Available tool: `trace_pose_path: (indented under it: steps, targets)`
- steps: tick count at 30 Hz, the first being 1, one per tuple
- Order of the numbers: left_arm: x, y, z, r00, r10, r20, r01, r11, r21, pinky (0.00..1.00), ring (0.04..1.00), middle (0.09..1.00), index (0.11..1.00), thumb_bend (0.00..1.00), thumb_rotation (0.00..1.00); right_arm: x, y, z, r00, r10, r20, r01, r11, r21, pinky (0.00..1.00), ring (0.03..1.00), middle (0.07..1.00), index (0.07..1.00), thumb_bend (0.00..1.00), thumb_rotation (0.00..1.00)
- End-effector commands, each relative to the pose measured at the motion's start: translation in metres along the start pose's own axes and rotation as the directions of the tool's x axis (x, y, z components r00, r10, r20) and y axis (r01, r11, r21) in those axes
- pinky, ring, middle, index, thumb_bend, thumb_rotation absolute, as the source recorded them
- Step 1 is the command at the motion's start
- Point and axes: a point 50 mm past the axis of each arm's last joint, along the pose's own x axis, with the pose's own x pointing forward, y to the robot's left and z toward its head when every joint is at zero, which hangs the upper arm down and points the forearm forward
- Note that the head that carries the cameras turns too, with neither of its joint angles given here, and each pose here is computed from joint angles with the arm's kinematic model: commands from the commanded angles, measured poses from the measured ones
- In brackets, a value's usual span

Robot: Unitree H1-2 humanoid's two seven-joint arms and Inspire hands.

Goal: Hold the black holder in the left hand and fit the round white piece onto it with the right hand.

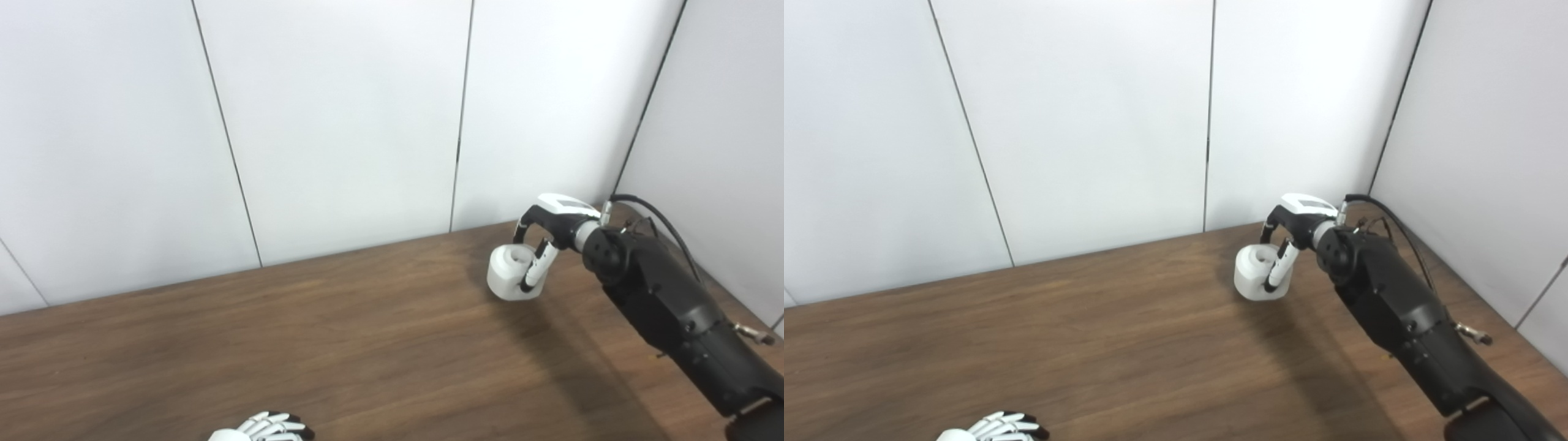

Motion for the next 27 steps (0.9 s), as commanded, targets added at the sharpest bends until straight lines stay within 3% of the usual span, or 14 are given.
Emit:
trace_pose_path:
  steps: [1, 12, 18, 21, 27]
  targets:
    - [-0.022, -0.028, -0.005, 0.979, -0.197, -0.056, 0.198, 0.98, -0.001, 0.86, 0.804, 0.734, 0.484, 0.52, 0.05, -0.013, -0.047, 0.015, 0.987, -0.135, 0.083, 0.138, 0.99, -0.028, 1.0, 0.976, 0.852, 0.487, 0.52, 0.14]
    - [-0.019, -0.017, 0.011, 0.98, -0.188, -0.057, 0.188, 0.982, -0.011, 0.85, 0.812, 0.747, 0.485, 0.52, 0.05, -0.069, -0.068, 0.087, 0.944, -0.152, 0.292, 0.181, 0.981, -0.076, 1.0, 0.996, 0.861, 0.486, 0.52, 0.15]
    - [-0.015, -0.014, 0.018, 0.979, -0.194, -0.068, 0.194, 0.981, -0.016, 0.87, 0.822, 0.754, 0.485, 0.52, 0.05, -0.103, -0.06, 0.114, 0.909, -0.095, 0.407, 0.157, 0.98, -0.122, 1.0, 0.98, 0.856, 0.486, 0.52, 0.14]
    - [-0.01, -0.013, 0.021, 0.978, -0.197, -0.062, 0.197, 0.98, -0.005, 0.87, 0.824, 0.756, 0.486, 0.52, 0.05, -0.123, -0.049, 0.126, 0.882, -0.04, 0.47, 0.122, 0.982, -0.145, 1.0, 0.97, 0.858, 0.486, 0.52, 0.14]
    - [-0.003, -0.012, 0.027, 0.981, -0.186, -0.051, 0.186, 0.983, -0.008, 0.88, 0.827, 0.755, 0.485, 0.52, 0.05, -0.149, -0.038, 0.136, 0.843, 0.009, 0.537, 0.068, 0.99, -0.124, 1.0, 0.971, 0.857, 0.485, 0.52, 0.14]
